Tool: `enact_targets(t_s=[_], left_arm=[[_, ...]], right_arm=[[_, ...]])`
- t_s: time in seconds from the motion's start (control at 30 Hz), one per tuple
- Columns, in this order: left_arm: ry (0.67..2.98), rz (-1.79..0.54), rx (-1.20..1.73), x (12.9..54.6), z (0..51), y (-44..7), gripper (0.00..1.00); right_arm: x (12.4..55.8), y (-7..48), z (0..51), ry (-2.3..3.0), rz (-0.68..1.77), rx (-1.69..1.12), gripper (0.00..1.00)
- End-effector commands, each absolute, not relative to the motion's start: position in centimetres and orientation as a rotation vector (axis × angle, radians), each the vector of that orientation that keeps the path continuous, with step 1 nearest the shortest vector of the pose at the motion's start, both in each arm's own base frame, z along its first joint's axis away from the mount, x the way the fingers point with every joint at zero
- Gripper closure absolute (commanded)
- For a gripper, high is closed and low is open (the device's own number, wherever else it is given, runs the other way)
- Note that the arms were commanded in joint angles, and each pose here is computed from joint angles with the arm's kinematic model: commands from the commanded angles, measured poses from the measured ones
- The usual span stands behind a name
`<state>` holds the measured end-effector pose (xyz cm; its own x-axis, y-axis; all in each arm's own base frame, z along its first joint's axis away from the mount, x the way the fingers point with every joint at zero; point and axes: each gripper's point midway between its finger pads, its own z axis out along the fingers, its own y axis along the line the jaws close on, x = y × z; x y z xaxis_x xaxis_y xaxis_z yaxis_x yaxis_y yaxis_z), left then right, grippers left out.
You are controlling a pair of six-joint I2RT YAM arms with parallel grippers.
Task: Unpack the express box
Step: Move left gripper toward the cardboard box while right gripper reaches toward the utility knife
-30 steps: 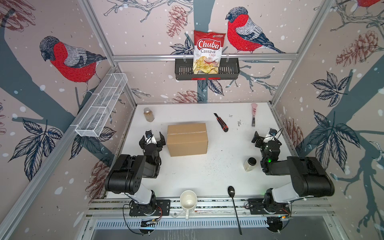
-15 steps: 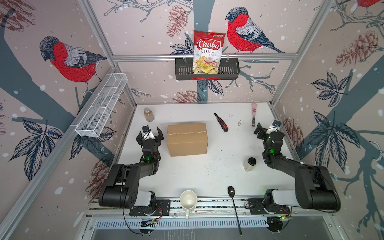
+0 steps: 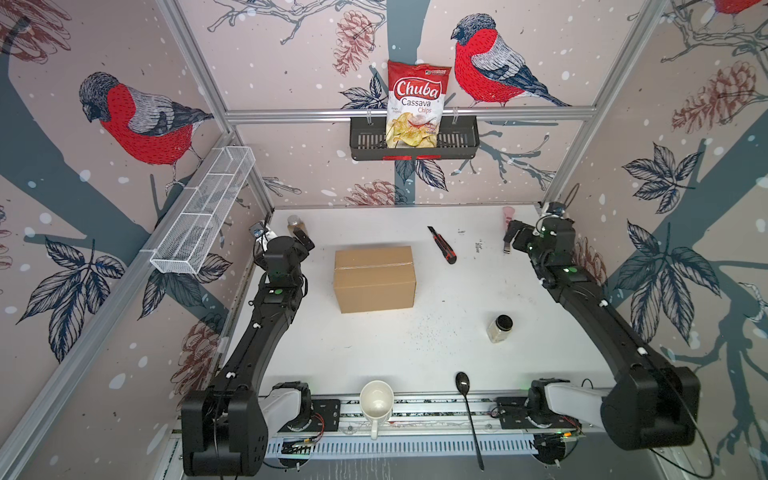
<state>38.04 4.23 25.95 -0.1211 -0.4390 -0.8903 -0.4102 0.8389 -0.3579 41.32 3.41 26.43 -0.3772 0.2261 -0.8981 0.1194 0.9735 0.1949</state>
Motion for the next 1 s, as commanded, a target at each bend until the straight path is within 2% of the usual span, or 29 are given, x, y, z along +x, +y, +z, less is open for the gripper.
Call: enact_targets(t_s=[0.0, 0.07, 0.13, 0.23, 0.3, 0.37, 0.43, 0.53, 0.57, 0.63, 0.97], left_arm=[[1.933, -0.056, -0.702, 35.4, 22.6, 1.2, 0.01], [1.972, -0.083, -0.681, 34.2, 22.6, -0.7, 0.01], [1.992, -0.131, -0.672, 33.1, 22.7, -2.4, 0.01], [2.002, -0.187, -0.674, 31.2, 22.9, -4.3, 0.04], [2.014, -0.190, -0.682, 29.9, 22.7, -4.8, 0.16], [2.031, -0.188, -0.707, 28.5, 22.3, -5.1, 0.39], [2.043, -0.209, -0.728, 27.4, 21.9, -5.4, 0.56], [2.050, -0.271, -0.751, 26.1, 21.1, -6.3, 0.83], [2.056, -0.284, -0.754, 25.8, 20.8, -6.6, 0.90], [2.085, -0.292, -0.760, 25.1, 19.7, -7.4, 1.00], [2.191, -0.380, -0.738, 24.6, 15.3, -11.6, 1.00]], right_arm=[[41.0, 6.1, 24.2, 2.114, 0.132, 0.179, 0.01], [41.9, 8.1, 24.4, 2.127, 0.185, 0.132, 0.08], [42.8, 9.8, 24.3, 2.143, 0.238, 0.095, 0.30], [44.2, 12.0, 23.6, 2.171, 0.308, 0.039, 0.56], [45.0, 13.4, 23.0, 2.196, 0.352, 0.009, 0.67], [45.7, 15.1, 22.3, 2.214, 0.414, -0.033, 0.81], [46.4, 16.5, 21.5, 2.227, 0.460, -0.069, 0.89], [47.6, 18.6, 20.4, 2.245, 0.517, -0.117, 0.94], [47.9, 19.3, 20.1, 2.254, 0.530, -0.133, 0.99], [48.7, 20.8, 19.3, 2.268, 0.560, -0.166, 1.00], [49.6, 28.1, 16.4, 2.291, 0.700, -0.419, 1.00]])
